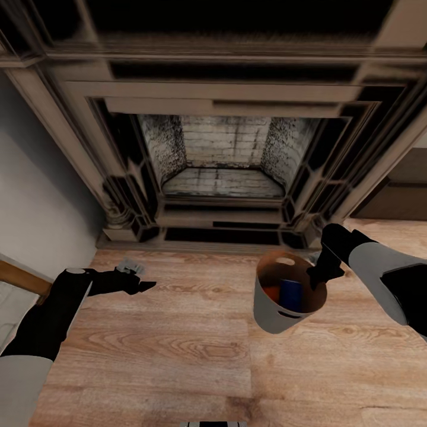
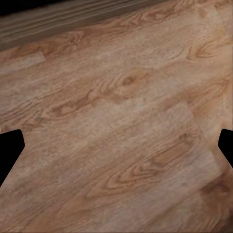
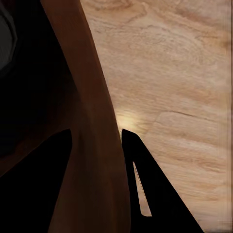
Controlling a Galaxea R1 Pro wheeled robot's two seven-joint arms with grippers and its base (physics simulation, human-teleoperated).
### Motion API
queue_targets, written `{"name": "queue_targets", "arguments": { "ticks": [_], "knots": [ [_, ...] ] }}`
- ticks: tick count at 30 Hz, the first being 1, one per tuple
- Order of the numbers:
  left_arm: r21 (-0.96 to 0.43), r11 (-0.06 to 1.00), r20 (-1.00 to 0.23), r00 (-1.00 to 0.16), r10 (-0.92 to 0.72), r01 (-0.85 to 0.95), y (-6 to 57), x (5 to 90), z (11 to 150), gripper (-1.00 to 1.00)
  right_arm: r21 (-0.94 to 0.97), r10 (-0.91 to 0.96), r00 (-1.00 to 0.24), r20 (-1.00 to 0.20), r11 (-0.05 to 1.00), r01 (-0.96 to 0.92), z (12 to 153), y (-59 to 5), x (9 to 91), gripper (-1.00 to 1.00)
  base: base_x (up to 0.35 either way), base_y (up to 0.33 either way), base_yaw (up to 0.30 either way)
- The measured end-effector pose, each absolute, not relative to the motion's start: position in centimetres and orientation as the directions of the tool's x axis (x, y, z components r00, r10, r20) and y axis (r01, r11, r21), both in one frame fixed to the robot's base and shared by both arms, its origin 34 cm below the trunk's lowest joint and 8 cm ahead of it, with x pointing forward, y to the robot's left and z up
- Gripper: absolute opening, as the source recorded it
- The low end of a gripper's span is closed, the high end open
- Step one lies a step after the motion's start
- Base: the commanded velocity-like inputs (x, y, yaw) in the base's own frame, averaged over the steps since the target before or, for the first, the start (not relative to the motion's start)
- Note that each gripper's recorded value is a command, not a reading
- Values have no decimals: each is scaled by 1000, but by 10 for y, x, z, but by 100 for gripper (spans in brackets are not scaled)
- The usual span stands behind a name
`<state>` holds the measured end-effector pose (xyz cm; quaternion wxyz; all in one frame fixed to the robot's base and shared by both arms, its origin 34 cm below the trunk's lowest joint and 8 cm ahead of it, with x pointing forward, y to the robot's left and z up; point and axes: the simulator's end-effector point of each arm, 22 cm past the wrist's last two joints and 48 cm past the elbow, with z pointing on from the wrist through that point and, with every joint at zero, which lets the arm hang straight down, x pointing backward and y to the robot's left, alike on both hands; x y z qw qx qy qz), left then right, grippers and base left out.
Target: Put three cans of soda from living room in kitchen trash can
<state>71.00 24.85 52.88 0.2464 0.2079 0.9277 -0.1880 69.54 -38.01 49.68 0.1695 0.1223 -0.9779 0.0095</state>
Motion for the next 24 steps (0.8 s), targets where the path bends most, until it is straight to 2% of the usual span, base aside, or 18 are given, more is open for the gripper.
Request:
{"name": "queue_targets", "arguments": {
  "ticks": [24],
  "knots": [
    [-219, 835, -586, -752, 301, 505, 242, 714, 503, 100, 27, -205, -919, 336, 978, -208, 448, -389, 682, -100, 0, 0, 0]
  ]
}}
